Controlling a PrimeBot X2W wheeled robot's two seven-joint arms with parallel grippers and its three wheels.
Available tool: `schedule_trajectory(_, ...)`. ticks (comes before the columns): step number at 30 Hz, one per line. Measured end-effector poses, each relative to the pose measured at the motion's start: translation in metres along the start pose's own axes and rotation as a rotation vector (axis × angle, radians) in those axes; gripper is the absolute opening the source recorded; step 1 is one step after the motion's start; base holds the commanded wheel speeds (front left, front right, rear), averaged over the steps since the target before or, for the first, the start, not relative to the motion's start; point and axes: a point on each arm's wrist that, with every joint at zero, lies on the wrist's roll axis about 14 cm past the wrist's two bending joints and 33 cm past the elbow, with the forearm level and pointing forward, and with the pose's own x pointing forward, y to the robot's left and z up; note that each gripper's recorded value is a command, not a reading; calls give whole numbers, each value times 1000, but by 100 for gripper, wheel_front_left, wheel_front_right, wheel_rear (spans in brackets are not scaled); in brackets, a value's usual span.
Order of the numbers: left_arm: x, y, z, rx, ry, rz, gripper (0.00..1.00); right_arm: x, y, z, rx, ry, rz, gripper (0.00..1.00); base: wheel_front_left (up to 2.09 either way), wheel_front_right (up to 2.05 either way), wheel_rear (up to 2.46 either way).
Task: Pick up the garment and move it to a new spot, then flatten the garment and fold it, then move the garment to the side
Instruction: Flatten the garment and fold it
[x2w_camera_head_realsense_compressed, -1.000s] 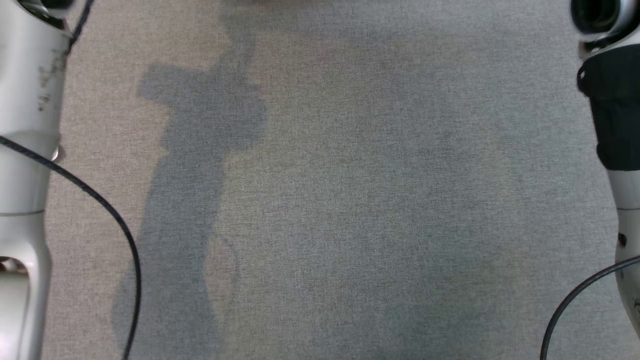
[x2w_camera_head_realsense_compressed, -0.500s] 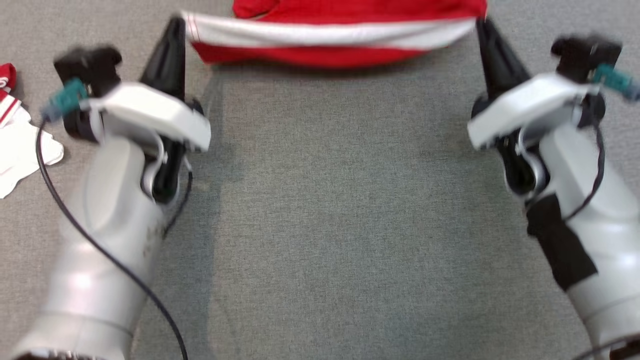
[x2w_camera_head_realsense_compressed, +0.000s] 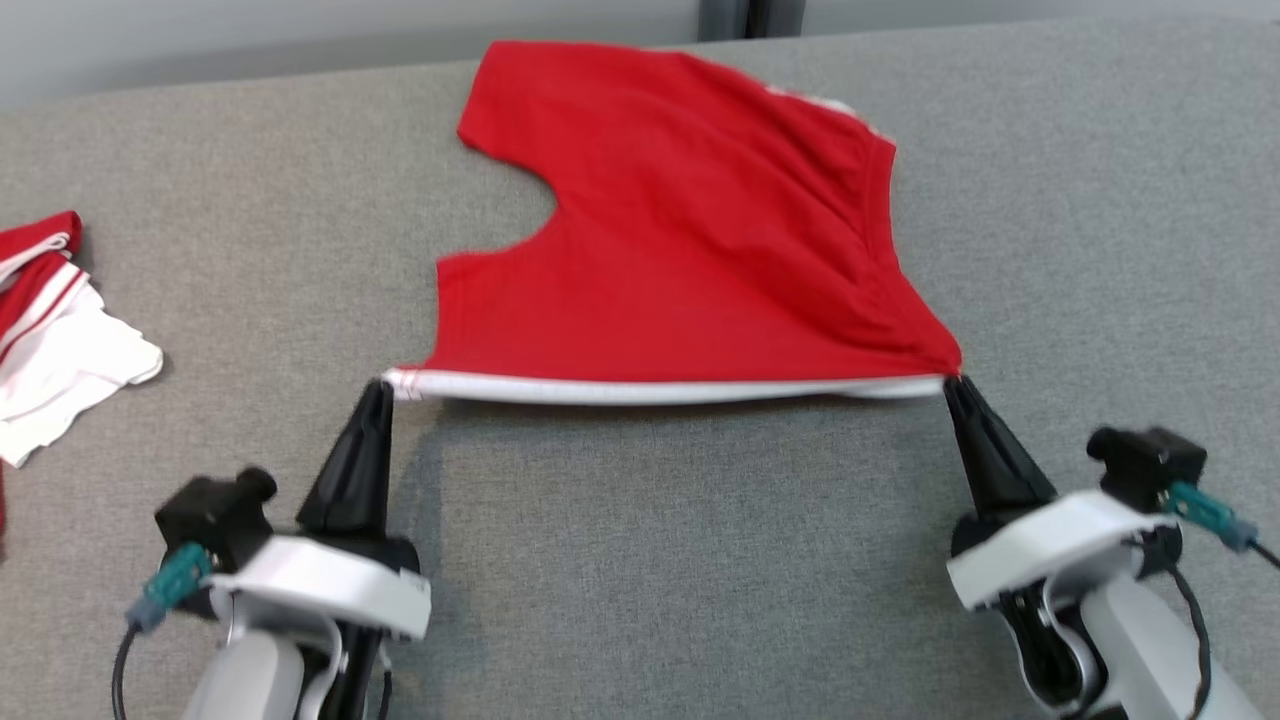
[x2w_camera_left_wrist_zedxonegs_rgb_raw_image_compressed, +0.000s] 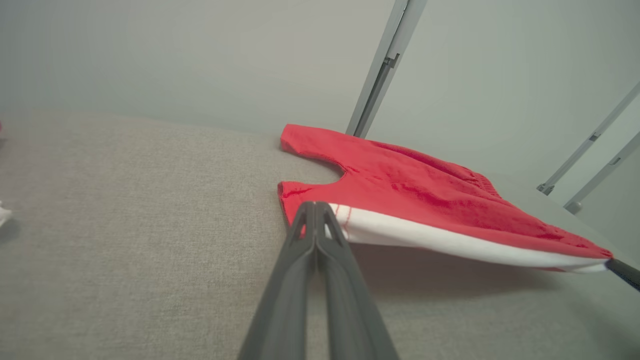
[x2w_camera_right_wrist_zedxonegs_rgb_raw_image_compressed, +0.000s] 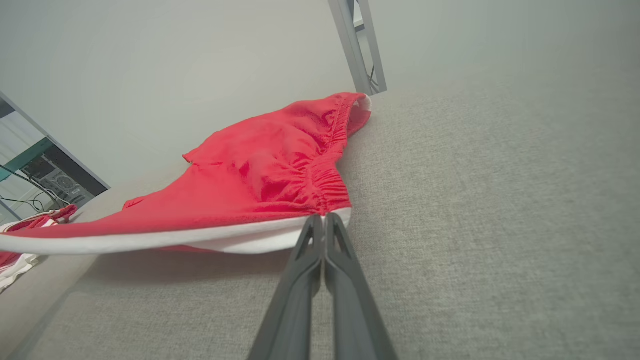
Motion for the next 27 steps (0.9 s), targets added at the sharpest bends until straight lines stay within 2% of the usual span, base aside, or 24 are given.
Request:
schedule_trajectory(7, -61, -19, 21, 39, 41, 3, 0, -51, 2, 4, 7, -32, -29, 0, 0, 0, 0)
schedule_trajectory(15, -106, -38, 55, 70, 32, 9, 0, -97, 14, 4, 14, 9, -55, 0, 0, 0, 0)
schedule_trajectory(20, -112, -45, 72, 107, 17, 2, 0, -111, 17, 15, -17, 25, -70, 0, 0, 0, 0)
schedule_trajectory(27, -98, -50, 77, 150, 11, -32, 0, -105, 16, 26, -16, 7, -79, 0, 0, 0, 0)
